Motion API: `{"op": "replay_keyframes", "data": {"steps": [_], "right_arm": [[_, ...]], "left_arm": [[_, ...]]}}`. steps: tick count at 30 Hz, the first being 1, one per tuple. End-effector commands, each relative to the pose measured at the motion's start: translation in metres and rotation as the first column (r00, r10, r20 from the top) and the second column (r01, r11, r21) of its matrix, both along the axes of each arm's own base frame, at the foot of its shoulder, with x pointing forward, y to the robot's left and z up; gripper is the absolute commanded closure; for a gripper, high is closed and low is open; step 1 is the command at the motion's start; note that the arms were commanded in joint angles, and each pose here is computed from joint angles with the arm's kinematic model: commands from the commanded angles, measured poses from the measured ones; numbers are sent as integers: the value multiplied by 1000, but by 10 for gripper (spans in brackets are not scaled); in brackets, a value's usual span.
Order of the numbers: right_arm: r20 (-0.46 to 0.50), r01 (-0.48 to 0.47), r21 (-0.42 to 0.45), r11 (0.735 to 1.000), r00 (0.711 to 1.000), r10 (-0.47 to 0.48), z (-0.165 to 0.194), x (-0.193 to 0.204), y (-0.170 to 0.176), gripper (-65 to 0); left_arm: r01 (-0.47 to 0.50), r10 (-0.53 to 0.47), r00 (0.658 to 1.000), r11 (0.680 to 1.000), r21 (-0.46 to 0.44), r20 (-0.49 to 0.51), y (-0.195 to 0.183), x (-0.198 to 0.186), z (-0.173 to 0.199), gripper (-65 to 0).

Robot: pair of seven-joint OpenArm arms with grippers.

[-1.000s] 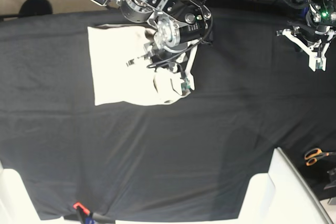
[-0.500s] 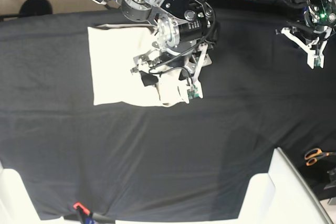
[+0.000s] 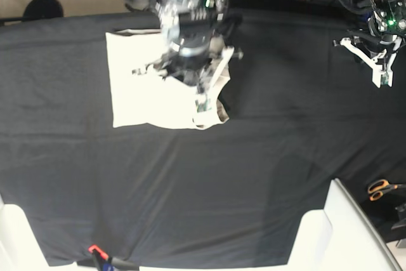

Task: Fold the T-shirt properly
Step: 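Push and tuck the loose shirt fabric inward with the right gripper, then press the shirt edge flat with the left gripper, then withdraw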

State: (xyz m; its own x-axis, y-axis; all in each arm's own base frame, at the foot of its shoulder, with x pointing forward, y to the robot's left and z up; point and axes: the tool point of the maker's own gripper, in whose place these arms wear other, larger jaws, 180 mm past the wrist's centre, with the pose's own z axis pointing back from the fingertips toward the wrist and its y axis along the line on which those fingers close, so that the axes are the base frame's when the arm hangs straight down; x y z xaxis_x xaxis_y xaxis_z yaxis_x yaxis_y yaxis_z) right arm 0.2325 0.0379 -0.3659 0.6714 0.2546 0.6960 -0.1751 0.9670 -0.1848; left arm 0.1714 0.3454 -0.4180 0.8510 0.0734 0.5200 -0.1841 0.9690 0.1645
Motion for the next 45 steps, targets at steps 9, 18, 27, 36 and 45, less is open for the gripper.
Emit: {"op": "replay_keyframes", "data": {"steps": [9,18,27,36,45], "right_arm": [[-8,-133,-51,990,991,132,-36,2,17,-3],[-198,-110,83,990,972,125,-77,-33,27,-3],[-332,-67,158,985,936,116,-97,-56,15,-5],[-239,112,202,973,969,-62,-32,6,-46,-5],[-180,478,50,877,868,-463,-30,43,-213,-3]], "left_arm": [[8,-10,998,999,33,60,7,19,17,0],[16,-21,996,998,60,89,16,32,29,0],[34,-39,993,999,40,115,6,46,31,0],[322,-308,932,946,-44,190,-119,78,38,0],[644,-565,748,744,-177,347,-291,97,61,0]]}}
